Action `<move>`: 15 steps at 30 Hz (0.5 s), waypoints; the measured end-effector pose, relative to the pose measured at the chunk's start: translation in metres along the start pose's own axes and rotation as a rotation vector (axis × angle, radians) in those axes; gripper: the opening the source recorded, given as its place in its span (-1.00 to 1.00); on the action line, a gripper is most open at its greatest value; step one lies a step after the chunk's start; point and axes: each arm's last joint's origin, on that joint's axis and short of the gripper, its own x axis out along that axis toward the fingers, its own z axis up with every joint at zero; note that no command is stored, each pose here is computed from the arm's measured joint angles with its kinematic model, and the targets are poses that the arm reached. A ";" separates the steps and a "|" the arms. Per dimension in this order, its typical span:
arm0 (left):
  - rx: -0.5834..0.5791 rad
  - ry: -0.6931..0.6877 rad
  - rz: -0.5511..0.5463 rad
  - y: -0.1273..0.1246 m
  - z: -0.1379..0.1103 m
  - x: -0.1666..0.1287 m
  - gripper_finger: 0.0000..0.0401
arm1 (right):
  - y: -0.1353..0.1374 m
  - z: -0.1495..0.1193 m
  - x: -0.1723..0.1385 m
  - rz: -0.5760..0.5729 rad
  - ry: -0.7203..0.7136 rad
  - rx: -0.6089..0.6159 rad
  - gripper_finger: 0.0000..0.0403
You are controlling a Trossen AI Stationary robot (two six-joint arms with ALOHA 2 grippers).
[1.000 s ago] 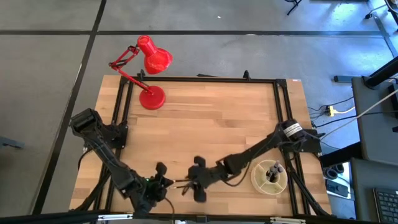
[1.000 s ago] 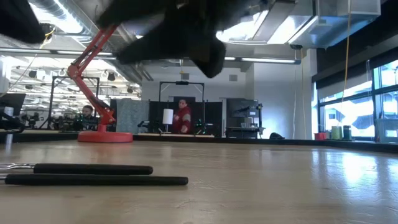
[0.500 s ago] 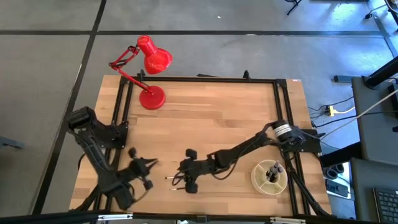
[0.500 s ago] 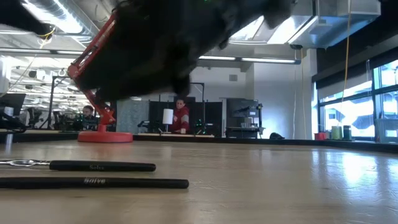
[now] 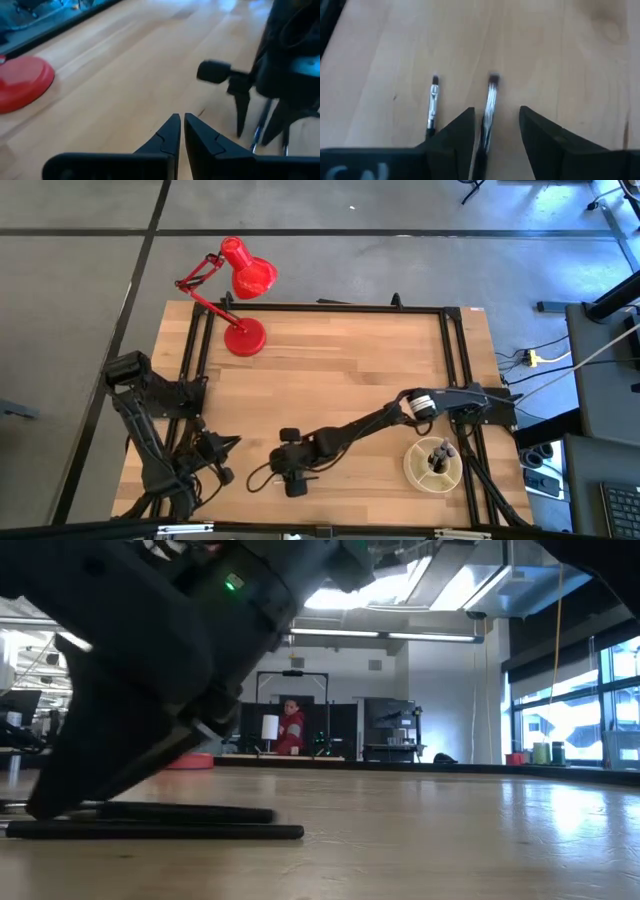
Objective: Sort items
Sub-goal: Put the eyeshadow brush into the brush organizer
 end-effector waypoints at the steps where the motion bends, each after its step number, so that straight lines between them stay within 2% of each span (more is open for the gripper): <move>1: 0.002 0.016 0.005 0.000 -0.001 0.000 -0.90 | 0.000 0.000 0.001 -0.001 0.015 -0.003 -0.24; 6: 0.022 0.042 0.007 0.001 -0.003 -0.002 -0.90 | -0.001 -0.007 0.001 -0.002 0.094 -0.009 -0.33; 13: 0.016 0.044 0.001 0.000 -0.003 -0.003 -0.90 | -0.003 -0.019 0.000 -0.025 0.217 0.038 -0.87; 15: 0.016 0.044 0.001 0.000 -0.003 -0.003 -0.90 | -0.004 -0.025 -0.001 -0.035 0.271 0.050 -0.93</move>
